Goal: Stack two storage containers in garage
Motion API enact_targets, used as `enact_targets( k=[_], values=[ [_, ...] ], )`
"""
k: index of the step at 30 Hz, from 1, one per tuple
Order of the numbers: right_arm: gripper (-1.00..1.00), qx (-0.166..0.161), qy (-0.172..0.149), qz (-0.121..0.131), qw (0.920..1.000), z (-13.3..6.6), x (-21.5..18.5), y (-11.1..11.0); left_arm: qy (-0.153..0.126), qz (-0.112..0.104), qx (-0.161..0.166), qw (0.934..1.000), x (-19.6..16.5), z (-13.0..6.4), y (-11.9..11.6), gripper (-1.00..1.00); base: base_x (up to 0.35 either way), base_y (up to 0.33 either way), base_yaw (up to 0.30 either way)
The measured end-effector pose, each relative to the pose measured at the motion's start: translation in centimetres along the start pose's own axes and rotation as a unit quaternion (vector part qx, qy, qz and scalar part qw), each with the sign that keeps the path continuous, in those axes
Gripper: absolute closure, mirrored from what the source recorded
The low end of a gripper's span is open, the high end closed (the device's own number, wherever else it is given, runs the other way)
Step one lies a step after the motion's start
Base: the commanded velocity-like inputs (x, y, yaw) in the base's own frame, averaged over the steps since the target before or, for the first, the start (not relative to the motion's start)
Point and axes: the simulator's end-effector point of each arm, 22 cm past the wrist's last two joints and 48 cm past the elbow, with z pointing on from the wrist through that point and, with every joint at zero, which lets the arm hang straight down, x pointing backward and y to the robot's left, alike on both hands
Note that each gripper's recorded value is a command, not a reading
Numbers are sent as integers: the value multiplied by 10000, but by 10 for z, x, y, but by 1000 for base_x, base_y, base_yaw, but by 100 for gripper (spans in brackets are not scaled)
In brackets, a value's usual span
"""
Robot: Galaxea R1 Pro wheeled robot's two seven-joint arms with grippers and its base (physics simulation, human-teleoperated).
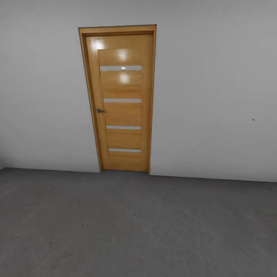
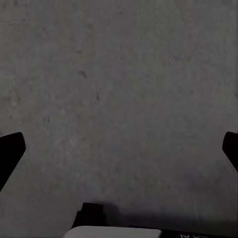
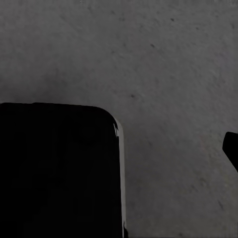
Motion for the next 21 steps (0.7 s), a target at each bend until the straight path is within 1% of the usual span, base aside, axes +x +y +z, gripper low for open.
enact_targets(
  k=[21],
  values=[
    [-100,-1,0,-1,10000,0,0,0,-1,0,-3,10000,0,0,0,-100,239,251,-1]
  ],
)
